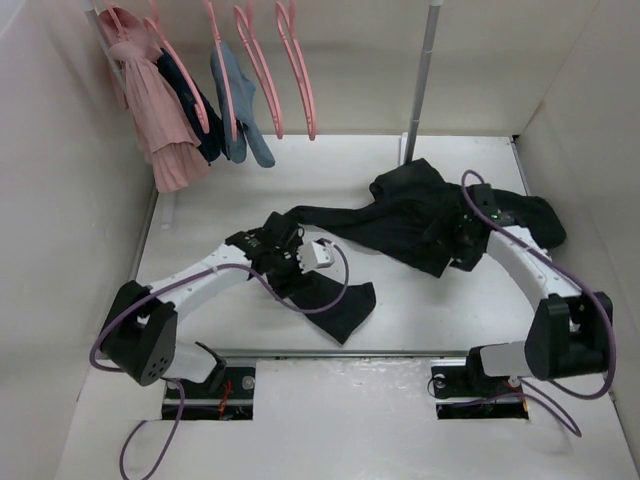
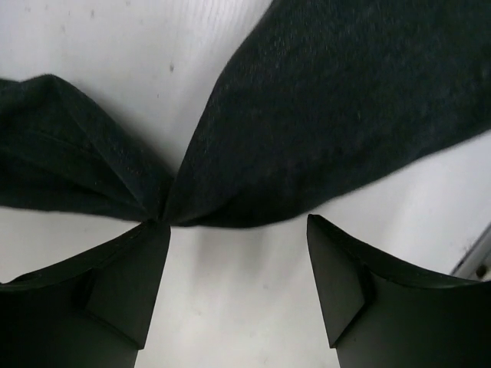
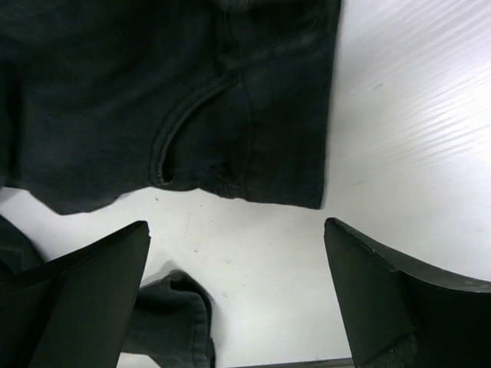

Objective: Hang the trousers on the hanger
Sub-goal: Flatten out the trousers at the center of the board.

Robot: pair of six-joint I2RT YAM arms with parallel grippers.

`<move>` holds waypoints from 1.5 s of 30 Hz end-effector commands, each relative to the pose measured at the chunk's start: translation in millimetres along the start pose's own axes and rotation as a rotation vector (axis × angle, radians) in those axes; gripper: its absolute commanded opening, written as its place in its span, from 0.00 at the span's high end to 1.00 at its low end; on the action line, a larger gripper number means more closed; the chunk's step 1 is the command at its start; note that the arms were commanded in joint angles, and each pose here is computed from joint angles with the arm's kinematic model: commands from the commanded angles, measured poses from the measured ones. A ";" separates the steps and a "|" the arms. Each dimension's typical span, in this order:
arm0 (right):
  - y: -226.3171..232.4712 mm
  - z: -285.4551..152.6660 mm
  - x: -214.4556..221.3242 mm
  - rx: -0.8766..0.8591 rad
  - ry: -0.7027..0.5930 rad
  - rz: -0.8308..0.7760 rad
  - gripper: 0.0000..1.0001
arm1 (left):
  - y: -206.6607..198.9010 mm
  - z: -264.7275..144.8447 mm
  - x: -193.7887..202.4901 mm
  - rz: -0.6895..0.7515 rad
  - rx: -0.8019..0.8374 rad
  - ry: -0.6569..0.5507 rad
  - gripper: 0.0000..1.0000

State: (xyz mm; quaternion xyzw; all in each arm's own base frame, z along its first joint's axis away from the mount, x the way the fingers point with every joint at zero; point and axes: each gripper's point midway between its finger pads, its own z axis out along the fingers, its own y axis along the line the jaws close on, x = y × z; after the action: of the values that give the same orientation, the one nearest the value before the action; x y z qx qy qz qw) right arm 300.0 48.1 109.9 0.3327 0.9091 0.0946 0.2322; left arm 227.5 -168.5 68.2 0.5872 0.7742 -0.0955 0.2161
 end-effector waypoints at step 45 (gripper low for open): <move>-22.3 -159.9 -179.3 0.036 -0.597 0.018 1.00 | 104.3 -118.0 45.6 0.093 -0.290 -0.029 0.18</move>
State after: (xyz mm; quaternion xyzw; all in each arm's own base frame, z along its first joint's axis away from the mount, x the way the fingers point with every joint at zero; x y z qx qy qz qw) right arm 321.5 -83.4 286.8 0.3766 0.8103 -0.0210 0.4486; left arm 304.2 -26.3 155.2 0.5726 0.7619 0.0517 0.2984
